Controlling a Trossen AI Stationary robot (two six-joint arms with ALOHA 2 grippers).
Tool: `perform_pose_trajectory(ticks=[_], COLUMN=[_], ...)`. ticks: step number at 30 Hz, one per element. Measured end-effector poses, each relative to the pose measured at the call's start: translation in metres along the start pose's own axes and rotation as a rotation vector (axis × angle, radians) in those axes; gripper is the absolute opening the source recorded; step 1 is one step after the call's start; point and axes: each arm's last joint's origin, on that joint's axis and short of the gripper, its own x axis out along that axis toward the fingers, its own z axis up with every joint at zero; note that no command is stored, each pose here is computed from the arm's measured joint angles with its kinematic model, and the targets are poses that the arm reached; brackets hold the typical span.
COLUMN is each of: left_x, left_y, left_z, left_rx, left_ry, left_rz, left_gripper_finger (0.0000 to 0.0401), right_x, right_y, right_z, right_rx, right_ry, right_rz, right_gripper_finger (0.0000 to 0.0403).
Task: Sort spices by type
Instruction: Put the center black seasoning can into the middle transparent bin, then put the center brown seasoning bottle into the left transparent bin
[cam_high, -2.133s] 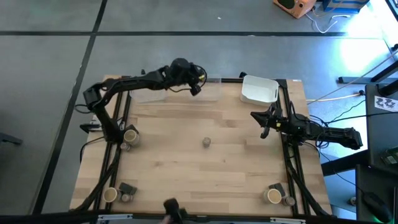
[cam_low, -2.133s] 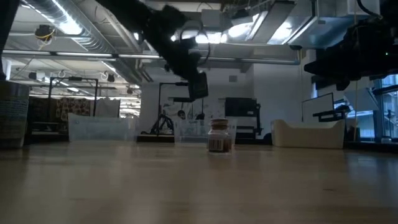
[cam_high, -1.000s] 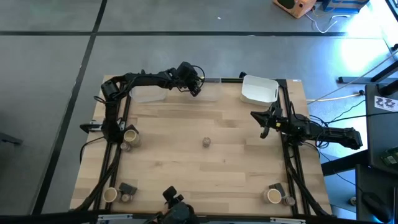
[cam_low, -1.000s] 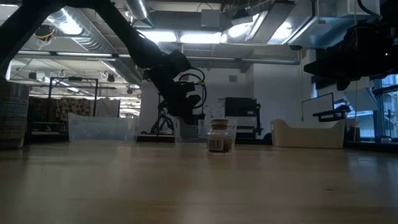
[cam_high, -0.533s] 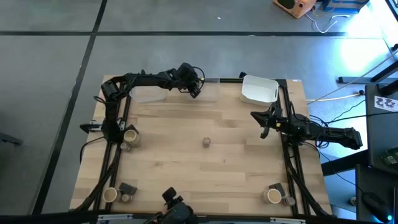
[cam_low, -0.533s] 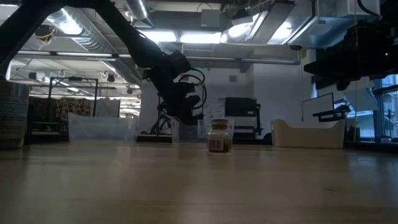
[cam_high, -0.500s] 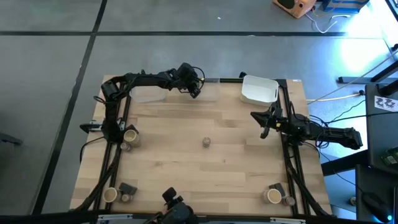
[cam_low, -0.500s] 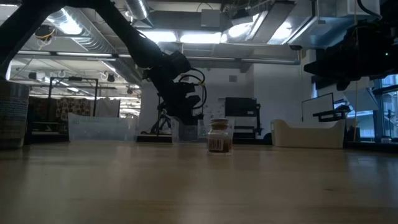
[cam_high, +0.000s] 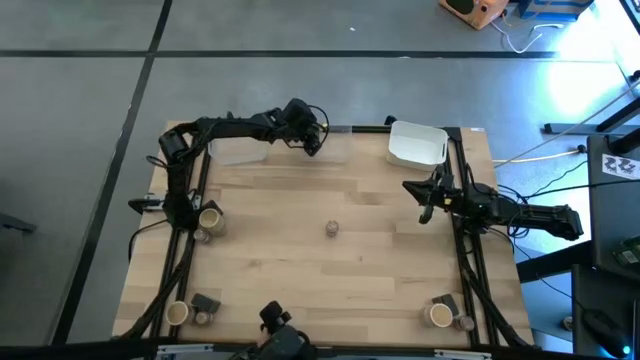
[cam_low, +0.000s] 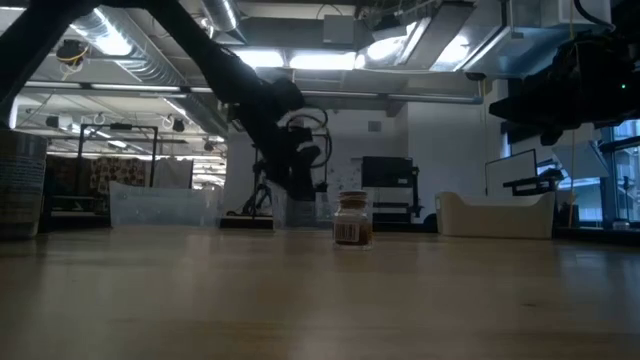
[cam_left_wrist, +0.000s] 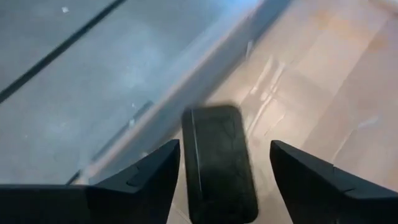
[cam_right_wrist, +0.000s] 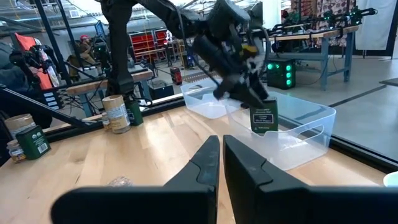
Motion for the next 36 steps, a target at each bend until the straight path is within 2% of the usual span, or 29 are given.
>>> perform_pose_trajectory(ticks=[6, 9, 12, 17, 25, 29, 36], left_x=[-0.043, -0.064, -0.08, -0.095, -0.116, -0.125, -0.131], left_y=[-0.005, -0.017, -0.038, -0.087, -0.152, -0.173, -0.194], left_z=[0.022, 0.029, 0.031, 0.023, -0.002, -0.01, -0.021], left_rx=[0.016, 0.042, 0.115, 0.258, 0.442, 0.487, 0.5], left_ry=[-0.075, -0.117, -0.135, -0.126, -0.084, -0.085, -0.071], left_rz=[-0.013, -0.047, -0.116, -0.269, -0.407, -0.454, -0.496], left_gripper_finger=[0.0241, 0.0241, 0.0241, 0.0241, 0.0241, 0.0241, 0.0241], right_x=[0.0, 0.0, 0.0, 0.0, 0.0, 0.0, 0.0], right_y=[0.0, 0.0, 0.0, 0.0, 0.0, 0.0, 0.0], right_z=[0.0, 0.0, 0.0, 0.0, 0.0, 0.0, 0.0], right_rx=[0.0, 0.0, 0.0, 0.0, 0.0, 0.0, 0.0], right_ry=[0.0, 0.0, -0.001, -0.001, -0.001, -0.001, -0.001], right_rz=[0.0, 0.0, 0.001, 0.001, 0.001, 0.001, 0.001], right_gripper_finger=[0.0023, 0.0023, 0.0023, 0.0023, 0.0023, 0.0023, 0.0023])
